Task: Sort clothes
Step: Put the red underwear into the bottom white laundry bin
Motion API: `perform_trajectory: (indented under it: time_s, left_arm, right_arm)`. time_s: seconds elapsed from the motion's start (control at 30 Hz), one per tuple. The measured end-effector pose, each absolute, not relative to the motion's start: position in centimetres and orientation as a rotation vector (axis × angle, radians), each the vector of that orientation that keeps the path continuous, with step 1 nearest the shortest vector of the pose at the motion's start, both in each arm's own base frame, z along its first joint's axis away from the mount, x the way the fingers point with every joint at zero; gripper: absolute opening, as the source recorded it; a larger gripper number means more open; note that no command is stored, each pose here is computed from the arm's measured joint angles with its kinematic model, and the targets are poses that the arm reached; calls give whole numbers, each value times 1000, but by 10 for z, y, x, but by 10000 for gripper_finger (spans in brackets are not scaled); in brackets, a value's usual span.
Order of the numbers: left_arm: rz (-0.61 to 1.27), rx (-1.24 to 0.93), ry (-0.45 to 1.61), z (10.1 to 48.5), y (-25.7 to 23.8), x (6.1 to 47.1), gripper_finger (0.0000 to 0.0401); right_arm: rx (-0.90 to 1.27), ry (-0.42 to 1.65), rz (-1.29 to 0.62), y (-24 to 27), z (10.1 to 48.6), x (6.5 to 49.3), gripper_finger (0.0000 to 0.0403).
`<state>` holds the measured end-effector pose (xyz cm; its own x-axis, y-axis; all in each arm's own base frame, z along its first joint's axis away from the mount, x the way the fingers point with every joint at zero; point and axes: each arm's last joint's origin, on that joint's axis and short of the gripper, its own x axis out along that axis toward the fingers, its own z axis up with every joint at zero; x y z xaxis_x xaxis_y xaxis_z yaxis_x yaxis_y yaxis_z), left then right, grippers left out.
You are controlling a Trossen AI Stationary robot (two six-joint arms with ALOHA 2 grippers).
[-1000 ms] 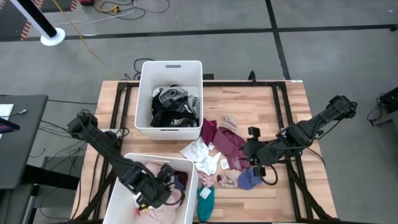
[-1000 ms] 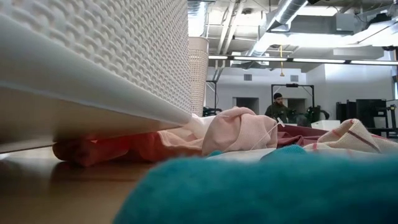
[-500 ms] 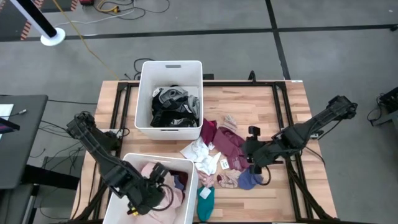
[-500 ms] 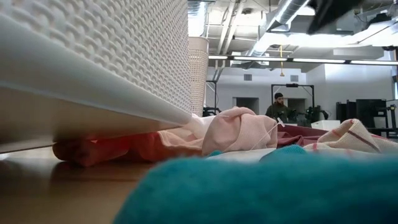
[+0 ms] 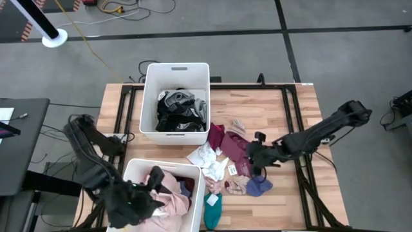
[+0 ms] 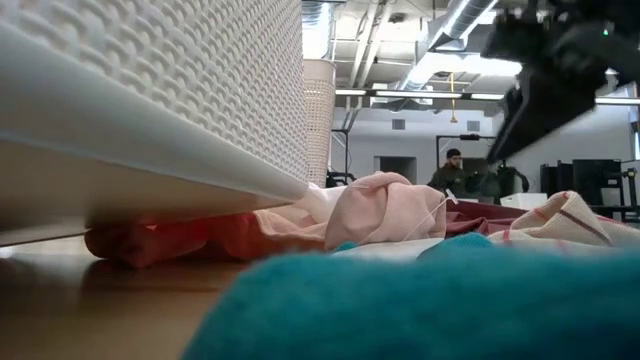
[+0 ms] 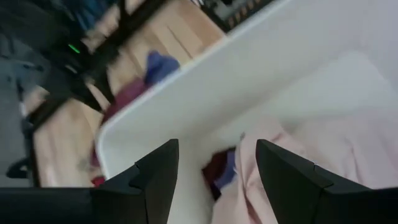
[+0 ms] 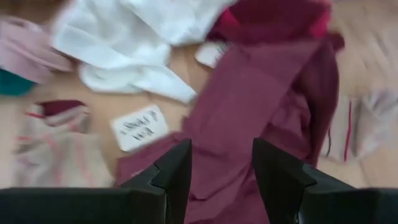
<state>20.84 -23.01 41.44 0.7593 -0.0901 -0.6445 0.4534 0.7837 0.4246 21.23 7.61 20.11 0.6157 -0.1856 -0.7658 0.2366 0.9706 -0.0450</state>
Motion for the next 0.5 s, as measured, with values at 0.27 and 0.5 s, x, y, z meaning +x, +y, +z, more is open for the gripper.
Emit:
perform_trajectory:
  time_s: [0.27, 0.5]
  left_arm:
    - [-270, 545, 490, 445, -213, 181, 208]
    - [-224, 484, 471, 441, -185, 160, 208]
  right_arm:
    - [164, 815, -276, 68, 164, 203, 182]
    - [215, 743, -261, 66, 149, 199, 182]
